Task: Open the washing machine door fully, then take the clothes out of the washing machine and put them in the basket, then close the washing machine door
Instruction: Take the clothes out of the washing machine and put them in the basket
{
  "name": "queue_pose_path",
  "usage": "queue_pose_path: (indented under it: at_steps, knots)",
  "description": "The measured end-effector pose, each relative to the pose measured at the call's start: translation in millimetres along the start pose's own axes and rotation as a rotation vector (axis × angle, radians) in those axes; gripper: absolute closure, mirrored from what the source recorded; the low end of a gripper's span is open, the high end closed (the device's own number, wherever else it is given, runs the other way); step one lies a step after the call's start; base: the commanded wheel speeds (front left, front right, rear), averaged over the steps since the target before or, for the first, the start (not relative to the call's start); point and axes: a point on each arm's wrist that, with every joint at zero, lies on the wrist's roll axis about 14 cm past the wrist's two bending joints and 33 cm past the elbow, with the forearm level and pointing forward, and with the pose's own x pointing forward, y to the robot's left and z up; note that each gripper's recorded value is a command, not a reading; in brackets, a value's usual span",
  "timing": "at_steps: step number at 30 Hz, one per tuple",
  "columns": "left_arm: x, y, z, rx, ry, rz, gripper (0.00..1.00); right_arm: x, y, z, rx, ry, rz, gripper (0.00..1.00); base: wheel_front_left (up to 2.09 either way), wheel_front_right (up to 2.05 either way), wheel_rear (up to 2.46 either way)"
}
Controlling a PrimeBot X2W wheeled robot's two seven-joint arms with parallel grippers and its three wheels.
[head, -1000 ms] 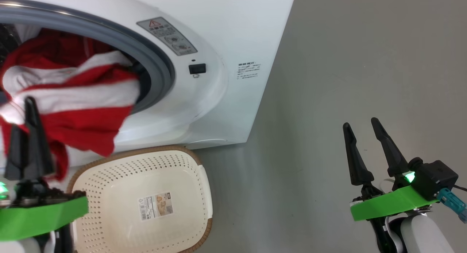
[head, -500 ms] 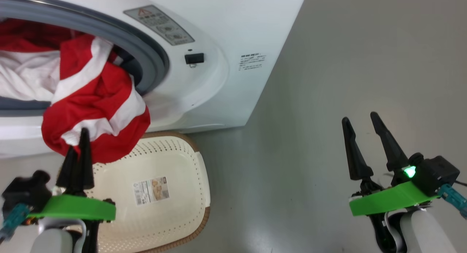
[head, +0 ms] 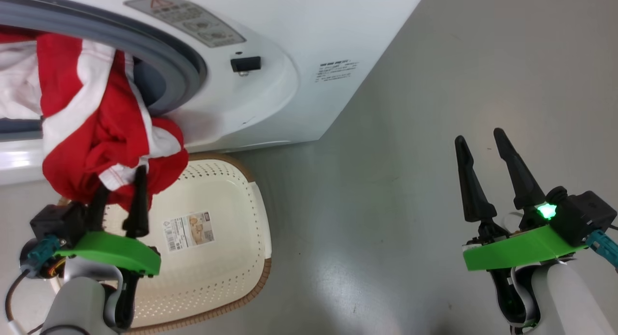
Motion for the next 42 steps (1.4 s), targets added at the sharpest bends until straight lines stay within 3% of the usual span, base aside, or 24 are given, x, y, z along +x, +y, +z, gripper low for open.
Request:
queue_pose_path:
  at_steps: [1,20,42]
  knots:
    - [1,1,-3,-0.001,0.009,0.002,0.0,1,0,0,0.0,-0.002,0.001,0.0,0.0,0.0,0.0]
    - [1,-2,27,-0.008,-0.073,0.003,0.0,5,10,5,0.005,-0.016,0.03,0.0,0.0,0.0,0.0]
    - [-65,1,54,0.079,-0.184,0.031,0.0,3,31,18,-0.004,-0.045,0.086,0.0,0.0,0.0,0.0]
